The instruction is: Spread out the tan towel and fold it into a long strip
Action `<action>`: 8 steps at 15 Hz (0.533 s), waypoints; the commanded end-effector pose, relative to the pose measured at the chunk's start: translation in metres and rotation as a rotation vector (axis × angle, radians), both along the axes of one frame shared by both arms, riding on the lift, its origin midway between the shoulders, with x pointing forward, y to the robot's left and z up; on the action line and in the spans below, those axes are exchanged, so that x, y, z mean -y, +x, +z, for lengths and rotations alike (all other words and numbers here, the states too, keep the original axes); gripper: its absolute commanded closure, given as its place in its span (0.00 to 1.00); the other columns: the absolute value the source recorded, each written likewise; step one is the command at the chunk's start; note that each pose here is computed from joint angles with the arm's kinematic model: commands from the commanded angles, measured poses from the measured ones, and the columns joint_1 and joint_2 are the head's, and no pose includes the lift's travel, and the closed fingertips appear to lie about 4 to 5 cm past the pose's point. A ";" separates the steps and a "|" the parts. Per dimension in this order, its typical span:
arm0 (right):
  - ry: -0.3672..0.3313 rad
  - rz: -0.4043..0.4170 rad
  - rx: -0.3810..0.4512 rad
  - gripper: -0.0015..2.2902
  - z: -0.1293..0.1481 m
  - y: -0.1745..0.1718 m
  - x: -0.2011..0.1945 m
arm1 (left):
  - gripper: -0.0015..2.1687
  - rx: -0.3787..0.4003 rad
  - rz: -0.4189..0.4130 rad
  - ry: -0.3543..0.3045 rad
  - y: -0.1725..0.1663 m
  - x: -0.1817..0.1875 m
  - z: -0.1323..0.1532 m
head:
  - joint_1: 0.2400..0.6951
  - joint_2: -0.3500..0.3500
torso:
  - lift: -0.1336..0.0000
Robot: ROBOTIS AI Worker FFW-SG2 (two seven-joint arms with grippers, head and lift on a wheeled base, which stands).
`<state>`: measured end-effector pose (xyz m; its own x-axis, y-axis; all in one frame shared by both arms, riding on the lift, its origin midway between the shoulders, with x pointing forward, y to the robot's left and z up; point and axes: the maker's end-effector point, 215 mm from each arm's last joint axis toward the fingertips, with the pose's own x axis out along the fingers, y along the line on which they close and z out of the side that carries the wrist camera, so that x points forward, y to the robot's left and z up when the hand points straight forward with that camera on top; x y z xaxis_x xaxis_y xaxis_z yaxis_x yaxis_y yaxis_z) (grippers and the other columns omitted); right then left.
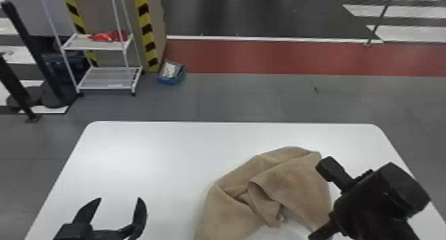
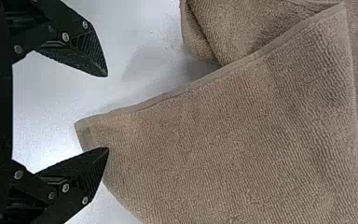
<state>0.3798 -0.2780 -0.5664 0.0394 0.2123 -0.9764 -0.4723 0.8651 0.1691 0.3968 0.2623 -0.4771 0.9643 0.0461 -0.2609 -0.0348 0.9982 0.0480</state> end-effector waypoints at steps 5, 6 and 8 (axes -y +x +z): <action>-0.053 -0.013 -0.020 0.28 -0.001 -0.001 0.007 | 0.03 -0.001 0.002 0.000 0.000 -0.001 -0.002 | 1.00 0.46 | 1.00; -0.059 -0.013 -0.022 0.29 -0.001 -0.001 0.009 | 0.03 -0.001 0.002 0.000 0.000 -0.001 -0.002 | 1.00 0.46 | 1.00; -0.072 -0.013 -0.027 0.29 -0.003 -0.002 0.012 | 0.03 -0.001 0.002 0.000 0.000 -0.001 -0.002 | 1.00 0.45 | 1.00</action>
<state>0.3786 -0.2891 -0.5685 0.0211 0.1447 -0.9893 -0.4574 0.8812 0.1192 0.3966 0.2632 -0.4791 0.9638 0.0476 -0.2624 -0.0362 0.9982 0.0479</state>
